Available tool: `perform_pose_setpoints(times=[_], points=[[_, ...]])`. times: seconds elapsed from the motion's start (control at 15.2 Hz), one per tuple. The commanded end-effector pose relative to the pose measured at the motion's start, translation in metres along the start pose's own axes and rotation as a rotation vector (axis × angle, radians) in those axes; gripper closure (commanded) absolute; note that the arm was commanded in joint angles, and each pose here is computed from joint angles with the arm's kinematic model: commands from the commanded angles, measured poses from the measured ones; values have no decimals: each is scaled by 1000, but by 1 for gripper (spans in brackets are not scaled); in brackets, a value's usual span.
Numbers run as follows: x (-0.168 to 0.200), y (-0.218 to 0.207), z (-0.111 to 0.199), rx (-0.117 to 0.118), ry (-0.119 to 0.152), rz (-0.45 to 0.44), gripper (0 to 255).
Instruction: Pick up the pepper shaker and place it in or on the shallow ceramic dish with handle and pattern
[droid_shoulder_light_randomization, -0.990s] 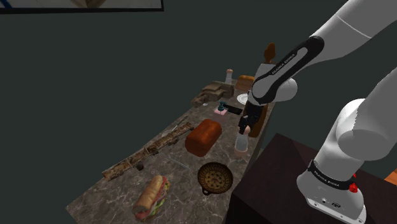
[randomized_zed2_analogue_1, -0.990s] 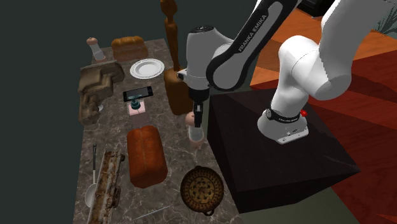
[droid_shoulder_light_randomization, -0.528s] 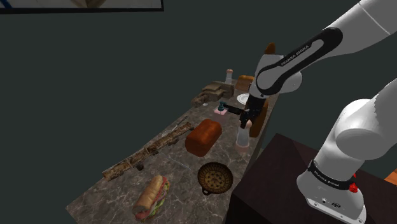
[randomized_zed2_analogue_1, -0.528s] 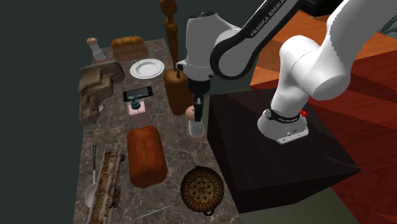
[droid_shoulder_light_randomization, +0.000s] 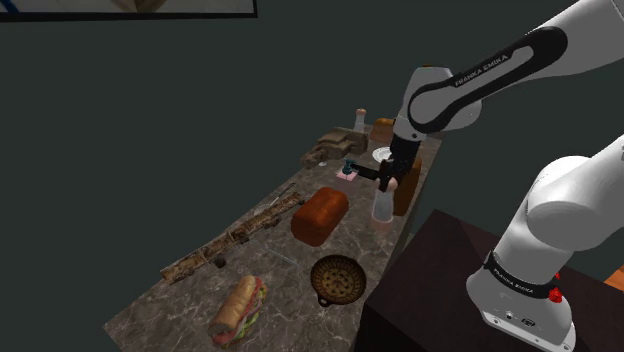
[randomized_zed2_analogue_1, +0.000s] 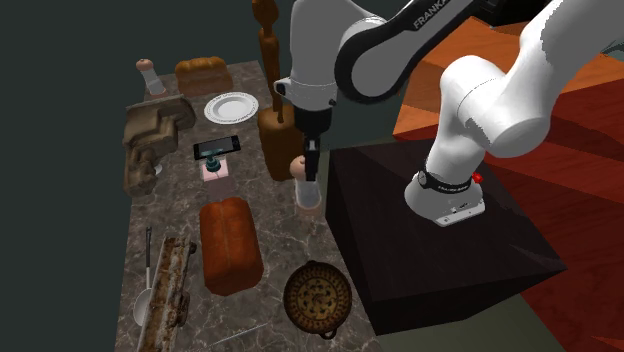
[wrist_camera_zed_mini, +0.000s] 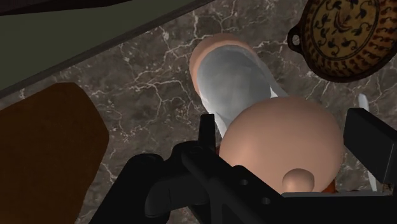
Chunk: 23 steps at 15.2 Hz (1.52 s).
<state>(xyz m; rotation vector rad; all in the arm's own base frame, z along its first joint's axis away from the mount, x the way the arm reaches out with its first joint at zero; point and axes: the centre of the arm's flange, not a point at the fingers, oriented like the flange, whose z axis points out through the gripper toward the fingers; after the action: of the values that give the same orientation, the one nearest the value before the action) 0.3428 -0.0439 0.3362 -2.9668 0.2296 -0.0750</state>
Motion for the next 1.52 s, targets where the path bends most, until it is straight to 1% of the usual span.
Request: perform_pose_setpoints(times=[0.0, 1.06, 1.12, 1.45], points=[[-4, -21, -4, 0, 0, 1, 255], [-35, -228, -34, 0, 0, 1, 255], [-35, -229, -34, 0, 0, 1, 255], [-36, -225, -8, 0, 0, 1, 255]])
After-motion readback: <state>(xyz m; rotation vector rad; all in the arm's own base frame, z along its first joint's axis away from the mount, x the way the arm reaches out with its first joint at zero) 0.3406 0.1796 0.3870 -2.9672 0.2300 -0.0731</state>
